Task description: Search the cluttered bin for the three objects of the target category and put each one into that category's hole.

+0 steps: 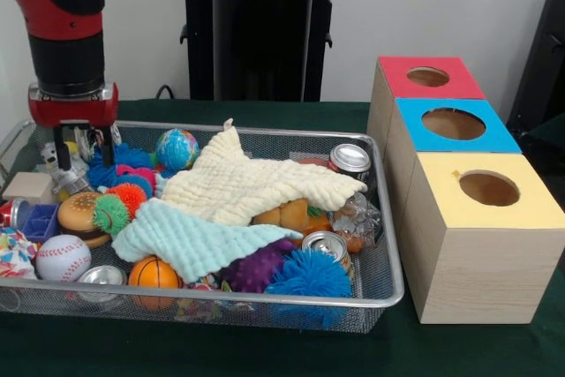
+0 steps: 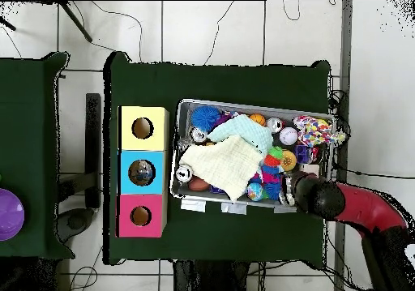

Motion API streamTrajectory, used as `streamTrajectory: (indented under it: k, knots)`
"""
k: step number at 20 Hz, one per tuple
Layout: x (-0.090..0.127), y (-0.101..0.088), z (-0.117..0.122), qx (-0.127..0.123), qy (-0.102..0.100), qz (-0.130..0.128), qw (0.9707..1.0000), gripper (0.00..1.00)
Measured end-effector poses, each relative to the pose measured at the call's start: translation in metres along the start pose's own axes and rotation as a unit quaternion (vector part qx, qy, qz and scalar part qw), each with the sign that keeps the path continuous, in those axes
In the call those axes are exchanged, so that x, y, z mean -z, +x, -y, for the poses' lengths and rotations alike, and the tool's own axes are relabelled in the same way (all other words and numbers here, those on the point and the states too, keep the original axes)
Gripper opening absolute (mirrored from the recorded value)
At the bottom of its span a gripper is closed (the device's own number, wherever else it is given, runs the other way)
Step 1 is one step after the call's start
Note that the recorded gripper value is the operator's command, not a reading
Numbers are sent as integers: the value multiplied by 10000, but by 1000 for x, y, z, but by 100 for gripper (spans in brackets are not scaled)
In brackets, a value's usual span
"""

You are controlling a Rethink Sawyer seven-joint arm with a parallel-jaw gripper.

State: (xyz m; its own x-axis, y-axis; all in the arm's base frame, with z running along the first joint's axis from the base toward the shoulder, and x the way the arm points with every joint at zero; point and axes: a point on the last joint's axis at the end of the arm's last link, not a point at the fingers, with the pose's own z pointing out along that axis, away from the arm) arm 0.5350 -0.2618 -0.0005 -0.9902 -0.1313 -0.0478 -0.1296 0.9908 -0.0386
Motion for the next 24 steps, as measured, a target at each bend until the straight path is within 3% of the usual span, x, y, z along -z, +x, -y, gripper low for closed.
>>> streamTrajectory:
  k: [6, 15, 19, 24]
  knots:
    - [-13, -16, 6, -52, 9, 295, 9996, 100]
    - [-62, -4, 1, -106, -163, 440, 9988, 100]
    - [-67, -16, 5, -155, -165, 609, 9979, 100]
    - [-67, -18, 3, -126, -144, 610, 9980, 100]
